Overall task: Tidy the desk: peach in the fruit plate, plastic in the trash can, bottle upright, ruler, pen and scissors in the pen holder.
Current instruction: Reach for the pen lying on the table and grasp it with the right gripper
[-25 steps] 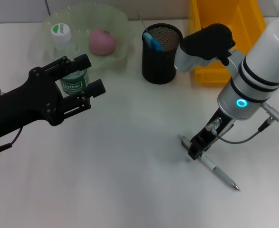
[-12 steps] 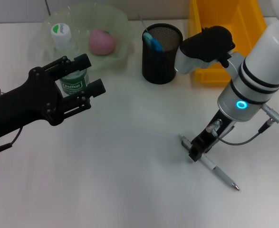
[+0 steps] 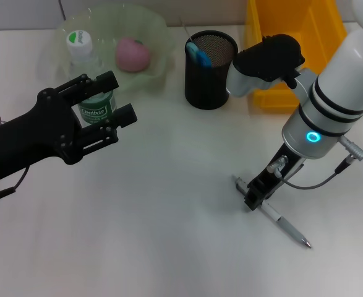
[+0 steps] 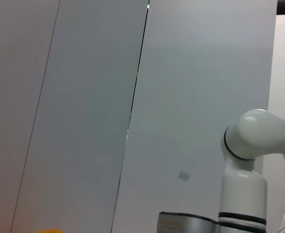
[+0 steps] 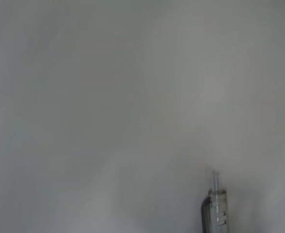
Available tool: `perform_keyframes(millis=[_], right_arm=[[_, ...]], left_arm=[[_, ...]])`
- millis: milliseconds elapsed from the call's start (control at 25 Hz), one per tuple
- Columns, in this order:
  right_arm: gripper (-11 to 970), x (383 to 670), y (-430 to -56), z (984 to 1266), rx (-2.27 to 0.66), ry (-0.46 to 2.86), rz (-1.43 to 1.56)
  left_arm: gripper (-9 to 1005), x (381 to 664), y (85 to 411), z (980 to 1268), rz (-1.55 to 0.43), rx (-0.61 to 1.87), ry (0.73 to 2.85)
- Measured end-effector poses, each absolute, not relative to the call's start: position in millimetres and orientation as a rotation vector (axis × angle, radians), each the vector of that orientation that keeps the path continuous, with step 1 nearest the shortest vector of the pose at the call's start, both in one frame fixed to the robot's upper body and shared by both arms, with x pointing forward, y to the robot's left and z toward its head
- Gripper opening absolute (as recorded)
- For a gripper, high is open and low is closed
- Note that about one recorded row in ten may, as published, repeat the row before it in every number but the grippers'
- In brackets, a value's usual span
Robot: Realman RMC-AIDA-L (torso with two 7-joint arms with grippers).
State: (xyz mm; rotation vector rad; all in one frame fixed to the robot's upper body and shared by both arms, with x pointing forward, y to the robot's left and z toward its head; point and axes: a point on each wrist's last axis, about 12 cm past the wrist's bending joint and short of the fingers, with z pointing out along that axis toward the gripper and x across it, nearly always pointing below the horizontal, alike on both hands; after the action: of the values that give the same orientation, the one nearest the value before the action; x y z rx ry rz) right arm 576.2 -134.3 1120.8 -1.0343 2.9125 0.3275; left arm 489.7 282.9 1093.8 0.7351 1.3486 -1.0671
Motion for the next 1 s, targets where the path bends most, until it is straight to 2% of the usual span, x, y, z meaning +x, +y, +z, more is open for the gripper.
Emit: perform_keyframes(millis=[1000], right_arm=[[323,579.0,-126.7,1121.5,-1.08,2.899,0.292]], left_arm=[[700,491.4,284.6,1094.3,-1.053,0.724,1.351]])
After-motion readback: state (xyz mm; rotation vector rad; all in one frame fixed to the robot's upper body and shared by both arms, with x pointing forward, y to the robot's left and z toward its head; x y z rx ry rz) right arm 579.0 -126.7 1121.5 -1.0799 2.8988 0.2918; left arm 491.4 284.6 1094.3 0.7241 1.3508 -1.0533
